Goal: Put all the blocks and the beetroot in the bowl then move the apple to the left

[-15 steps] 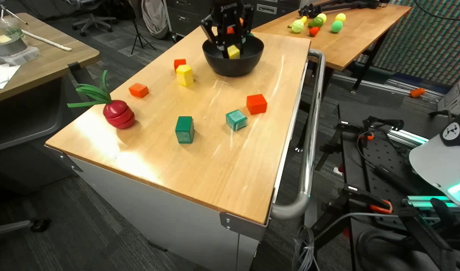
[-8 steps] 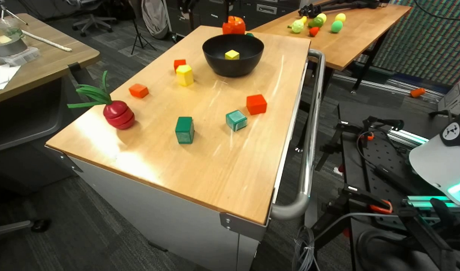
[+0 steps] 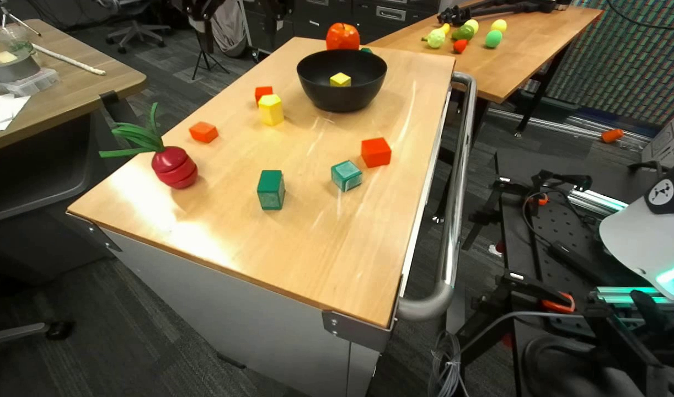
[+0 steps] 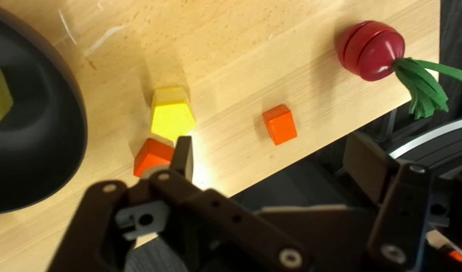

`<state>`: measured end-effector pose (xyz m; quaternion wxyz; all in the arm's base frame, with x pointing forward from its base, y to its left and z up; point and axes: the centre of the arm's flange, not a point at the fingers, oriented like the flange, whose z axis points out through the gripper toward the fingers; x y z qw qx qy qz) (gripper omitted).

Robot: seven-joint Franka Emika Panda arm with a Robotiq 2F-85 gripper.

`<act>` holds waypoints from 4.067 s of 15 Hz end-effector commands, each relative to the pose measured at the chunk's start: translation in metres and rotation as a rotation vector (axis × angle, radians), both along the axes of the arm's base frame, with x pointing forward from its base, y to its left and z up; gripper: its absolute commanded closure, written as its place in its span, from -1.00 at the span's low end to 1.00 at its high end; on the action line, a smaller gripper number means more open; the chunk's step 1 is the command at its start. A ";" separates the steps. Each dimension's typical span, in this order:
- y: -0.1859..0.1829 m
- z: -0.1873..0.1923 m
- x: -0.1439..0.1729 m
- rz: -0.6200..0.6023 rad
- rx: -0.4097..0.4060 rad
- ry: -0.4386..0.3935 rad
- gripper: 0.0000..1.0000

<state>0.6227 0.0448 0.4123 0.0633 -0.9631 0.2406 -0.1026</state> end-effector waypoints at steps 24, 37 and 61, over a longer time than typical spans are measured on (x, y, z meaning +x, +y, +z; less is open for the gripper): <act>-0.059 -0.098 0.074 -0.219 0.009 0.314 -0.08; -0.109 0.052 -0.020 -0.352 -0.122 0.005 0.60; -0.082 0.058 0.013 -0.173 -0.020 -0.046 -1.00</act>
